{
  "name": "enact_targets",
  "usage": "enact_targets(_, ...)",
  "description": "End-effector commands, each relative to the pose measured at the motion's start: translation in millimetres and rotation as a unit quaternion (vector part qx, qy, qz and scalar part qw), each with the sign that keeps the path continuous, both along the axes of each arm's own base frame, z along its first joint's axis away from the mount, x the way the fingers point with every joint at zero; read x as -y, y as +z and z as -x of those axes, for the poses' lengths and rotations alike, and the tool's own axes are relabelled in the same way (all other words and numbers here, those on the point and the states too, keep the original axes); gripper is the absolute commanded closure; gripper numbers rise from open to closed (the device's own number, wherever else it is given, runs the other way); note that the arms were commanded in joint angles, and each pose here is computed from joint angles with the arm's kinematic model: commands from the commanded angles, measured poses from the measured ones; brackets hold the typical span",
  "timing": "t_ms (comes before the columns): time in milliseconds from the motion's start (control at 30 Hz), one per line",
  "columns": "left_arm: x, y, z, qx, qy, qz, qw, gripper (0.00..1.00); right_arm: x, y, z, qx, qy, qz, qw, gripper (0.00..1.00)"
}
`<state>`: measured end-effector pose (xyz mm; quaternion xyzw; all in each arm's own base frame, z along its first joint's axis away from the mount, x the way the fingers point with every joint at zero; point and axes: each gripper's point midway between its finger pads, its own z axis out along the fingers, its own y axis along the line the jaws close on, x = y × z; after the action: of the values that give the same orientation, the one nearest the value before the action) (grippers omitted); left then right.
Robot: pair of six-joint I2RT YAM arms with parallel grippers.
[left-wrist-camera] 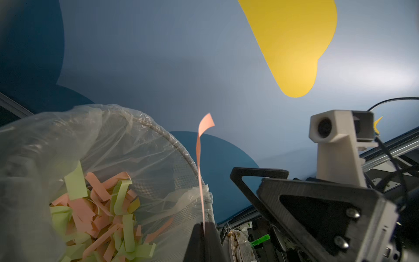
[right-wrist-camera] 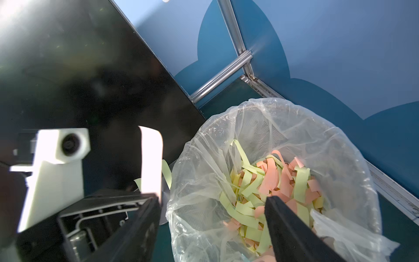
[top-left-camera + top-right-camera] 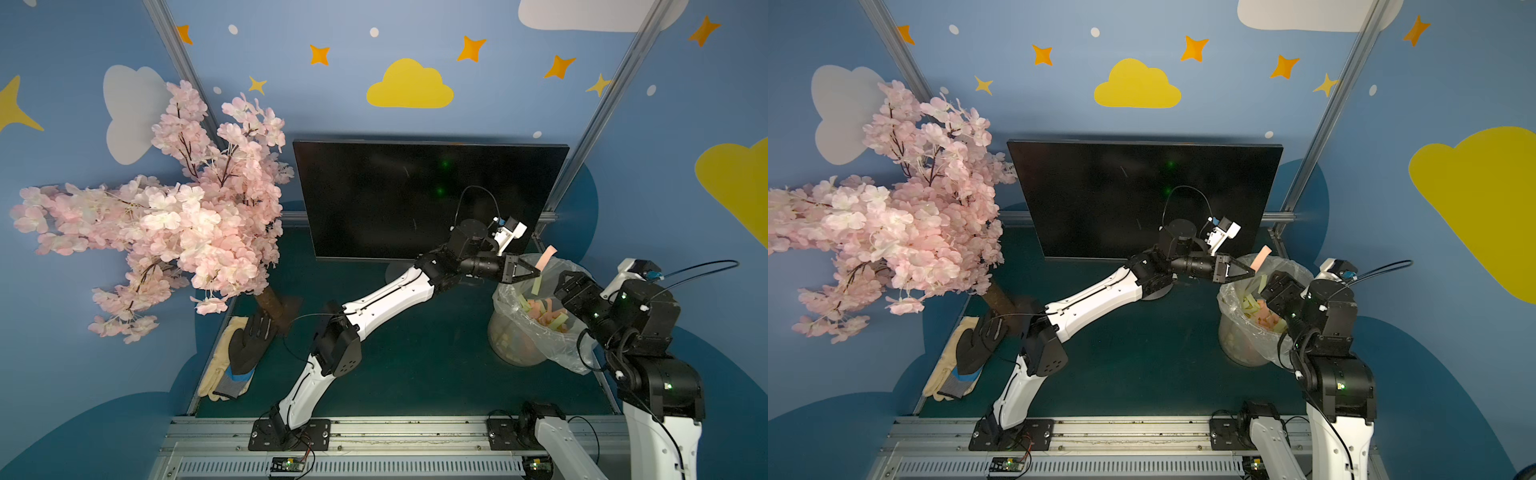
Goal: Remove the sticky note from the monitor
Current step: Place the sticky note in the trash bin.
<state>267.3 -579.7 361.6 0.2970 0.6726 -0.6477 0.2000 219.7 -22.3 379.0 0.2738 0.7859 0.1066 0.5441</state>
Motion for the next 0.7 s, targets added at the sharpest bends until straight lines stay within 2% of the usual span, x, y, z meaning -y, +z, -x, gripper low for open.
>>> enact_targets(0, 7.4, -8.8, 16.1, -0.005, -0.024, -0.025, 0.999, 0.98, 8.9, 8.5, 11.0, 0.013, -0.027, 0.000, 1.000, 0.22)
enact_targets(167, 11.4, -25.7, 14.1, -0.016, -0.012, -0.049, 0.999, 0.94, 17.7, 15.9, 20.6, 0.030, -0.053, 0.002, 0.998, 0.22)
enact_targets(333, 14.4, -31.6, 14.1, -0.019, -0.015, -0.054, 0.998, 0.82, 18.9, 21.1, 21.3, 0.035, -0.057, 0.003, 0.998, 0.22)
enact_targets(500, 17.4, -26.0, 16.2, -0.013, -0.019, -0.045, 0.999, 0.50, 17.8, 23.8, 19.4, 0.037, -0.053, 0.002, 0.998, 0.22)
enact_targets(667, 17.4, -7.7, 20.0, 0.006, -0.025, -0.024, 0.999, 0.33, 18.2, 25.4, 20.1, 0.038, -0.054, 0.005, 0.998, 0.22)
